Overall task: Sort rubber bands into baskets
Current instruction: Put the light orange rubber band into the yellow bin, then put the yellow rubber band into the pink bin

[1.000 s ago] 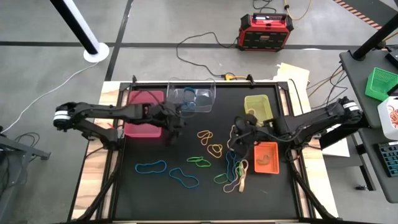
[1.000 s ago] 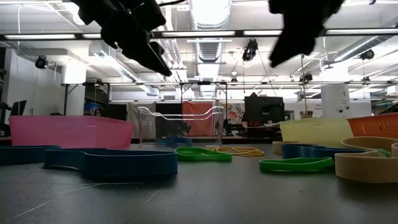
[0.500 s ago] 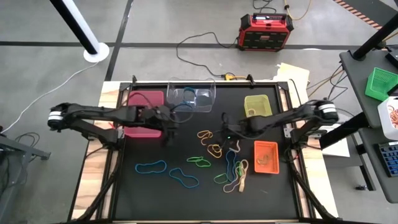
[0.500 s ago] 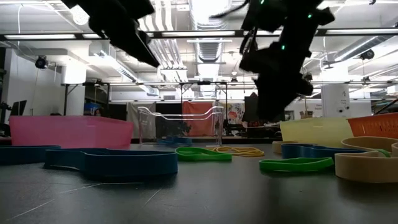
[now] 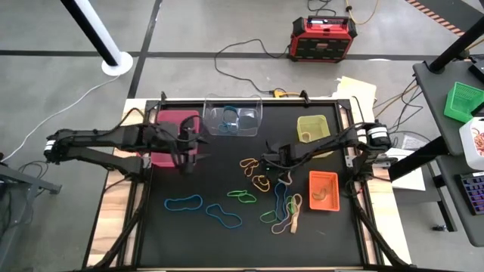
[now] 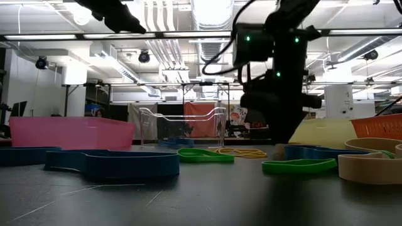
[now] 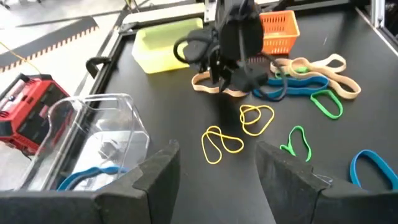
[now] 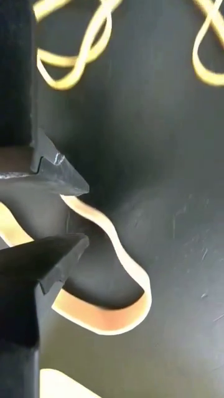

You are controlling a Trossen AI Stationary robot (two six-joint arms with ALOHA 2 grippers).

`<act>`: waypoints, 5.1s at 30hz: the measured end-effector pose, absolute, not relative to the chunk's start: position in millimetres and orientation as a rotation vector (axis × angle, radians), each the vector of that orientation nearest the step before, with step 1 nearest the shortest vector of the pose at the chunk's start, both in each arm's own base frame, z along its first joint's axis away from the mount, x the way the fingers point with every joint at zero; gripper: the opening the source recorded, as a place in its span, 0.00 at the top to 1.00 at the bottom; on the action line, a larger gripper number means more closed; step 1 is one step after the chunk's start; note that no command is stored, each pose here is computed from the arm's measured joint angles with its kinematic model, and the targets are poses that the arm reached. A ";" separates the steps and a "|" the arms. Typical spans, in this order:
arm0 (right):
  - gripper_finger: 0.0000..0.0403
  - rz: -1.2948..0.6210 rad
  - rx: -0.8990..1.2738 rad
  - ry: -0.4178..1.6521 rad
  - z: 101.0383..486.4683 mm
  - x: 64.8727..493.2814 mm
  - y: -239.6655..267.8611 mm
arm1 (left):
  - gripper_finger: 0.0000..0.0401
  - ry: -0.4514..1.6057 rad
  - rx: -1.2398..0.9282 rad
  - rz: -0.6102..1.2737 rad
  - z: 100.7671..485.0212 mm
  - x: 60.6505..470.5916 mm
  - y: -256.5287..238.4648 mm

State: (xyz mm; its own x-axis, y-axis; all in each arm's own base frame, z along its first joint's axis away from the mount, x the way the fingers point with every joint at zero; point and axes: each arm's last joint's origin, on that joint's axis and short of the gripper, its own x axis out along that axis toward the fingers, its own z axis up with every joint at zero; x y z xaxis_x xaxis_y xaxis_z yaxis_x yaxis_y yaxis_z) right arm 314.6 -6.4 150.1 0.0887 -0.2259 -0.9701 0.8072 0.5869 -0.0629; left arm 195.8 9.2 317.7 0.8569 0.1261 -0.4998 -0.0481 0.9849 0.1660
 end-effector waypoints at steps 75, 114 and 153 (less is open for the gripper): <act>0.61 -0.331 0.345 0.983 226.3 315.2 -29.9 | 0.53 0.552 0.167 0.355 288.5 179.5 17.0; 0.98 -0.123 -0.393 0.674 242.3 413.8 23.7 | 0.53 0.378 -0.046 -0.110 231.2 227.1 2.5; 0.98 -0.053 -0.549 0.663 267.2 416.7 26.3 | 0.50 0.433 -0.020 0.092 261.7 213.2 7.9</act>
